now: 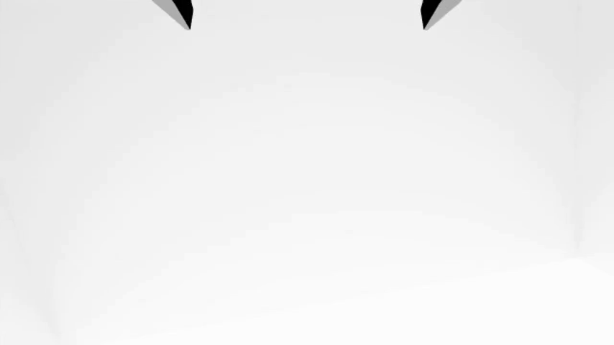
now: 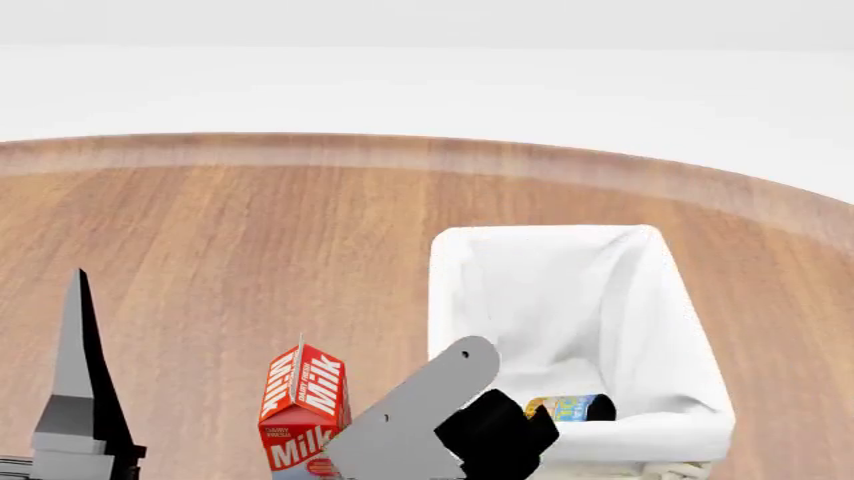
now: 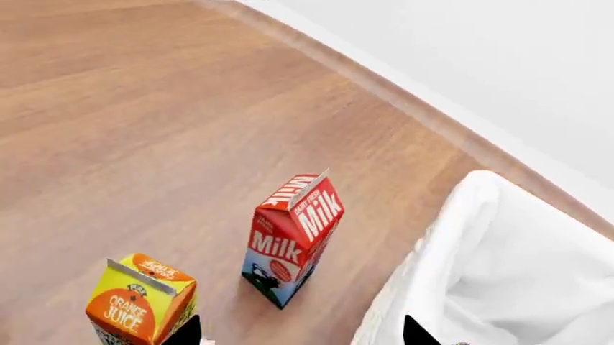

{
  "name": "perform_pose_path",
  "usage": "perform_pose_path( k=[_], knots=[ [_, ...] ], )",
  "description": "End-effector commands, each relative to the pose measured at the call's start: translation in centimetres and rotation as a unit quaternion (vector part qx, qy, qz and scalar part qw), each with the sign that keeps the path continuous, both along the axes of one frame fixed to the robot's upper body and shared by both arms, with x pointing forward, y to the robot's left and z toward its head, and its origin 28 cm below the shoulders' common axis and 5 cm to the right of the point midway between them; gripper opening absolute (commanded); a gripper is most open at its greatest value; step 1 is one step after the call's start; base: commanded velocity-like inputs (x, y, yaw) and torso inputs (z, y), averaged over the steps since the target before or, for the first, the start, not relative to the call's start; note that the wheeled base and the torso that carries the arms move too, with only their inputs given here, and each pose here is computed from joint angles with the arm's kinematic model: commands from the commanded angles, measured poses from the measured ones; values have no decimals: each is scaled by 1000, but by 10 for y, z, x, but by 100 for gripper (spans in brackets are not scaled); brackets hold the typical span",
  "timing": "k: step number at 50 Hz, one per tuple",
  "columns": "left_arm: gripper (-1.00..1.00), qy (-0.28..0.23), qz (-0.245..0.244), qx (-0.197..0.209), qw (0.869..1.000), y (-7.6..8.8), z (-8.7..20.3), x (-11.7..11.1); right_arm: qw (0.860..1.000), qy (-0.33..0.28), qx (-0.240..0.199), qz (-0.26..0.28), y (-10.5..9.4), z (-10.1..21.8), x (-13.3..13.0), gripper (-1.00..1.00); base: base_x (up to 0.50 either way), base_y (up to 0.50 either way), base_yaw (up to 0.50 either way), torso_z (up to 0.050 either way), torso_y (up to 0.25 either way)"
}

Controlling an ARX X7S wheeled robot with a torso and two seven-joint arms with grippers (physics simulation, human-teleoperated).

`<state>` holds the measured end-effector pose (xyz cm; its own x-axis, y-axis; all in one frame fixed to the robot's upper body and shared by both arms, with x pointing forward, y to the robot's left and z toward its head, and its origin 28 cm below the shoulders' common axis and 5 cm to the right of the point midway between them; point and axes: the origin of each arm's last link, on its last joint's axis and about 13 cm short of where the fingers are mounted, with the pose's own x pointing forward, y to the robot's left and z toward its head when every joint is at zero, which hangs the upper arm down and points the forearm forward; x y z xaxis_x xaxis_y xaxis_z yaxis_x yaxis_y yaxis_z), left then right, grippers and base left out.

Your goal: Pick up the alphabet soup and the tomato sauce, and put them in the basket.

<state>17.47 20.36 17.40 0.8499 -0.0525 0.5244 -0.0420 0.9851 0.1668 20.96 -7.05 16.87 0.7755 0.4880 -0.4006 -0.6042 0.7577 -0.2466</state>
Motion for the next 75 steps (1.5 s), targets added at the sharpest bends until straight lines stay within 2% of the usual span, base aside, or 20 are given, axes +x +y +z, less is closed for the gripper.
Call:
perform_pose_path(
  k=[1, 4, 10, 18, 37, 48, 61, 75],
  knots=[
    [100, 1, -1, 0, 1000, 0, -1, 0, 998, 6, -5, 58, 2, 2, -44, 100, 0, 0, 0, 0, 0],
    [100, 1, -1, 0, 1000, 0, 0, -1, 998, 11, -9, 66, 2, -9, -50, 100, 0, 0, 0, 0, 0],
    [100, 1, -1, 0, 1000, 0, 2, -3, 996, 24, -18, 80, 1, -7, -62, 100, 0, 0, 0, 0, 0],
    [100, 0, 0, 1, 1000, 1, 1, -2, 993, 53, -57, 91, -3, -33, -76, 100, 0, 0, 0, 0, 0],
    [100, 0, -2, 3, 1000, -1, 2, -1, 986, 93, -90, 107, -9, -37, -93, 100, 0, 0, 0, 0, 0],
    [100, -2, -2, 3, 1000, -1, 4, -2, 975, 122, -113, 145, -13, -43, -107, 100, 0, 0, 0, 0, 0],
    [100, -1, -2, 3, 1000, -1, 4, -2, 966, 147, -125, 173, -15, -47, -117, 100, 0, 0, 0, 0, 0],
    [100, 0, -3, 4, 1000, -1, 3, -2, 964, 150, -125, 178, -9, -63, -117, 100, 0, 0, 0, 0, 0]
  ],
)
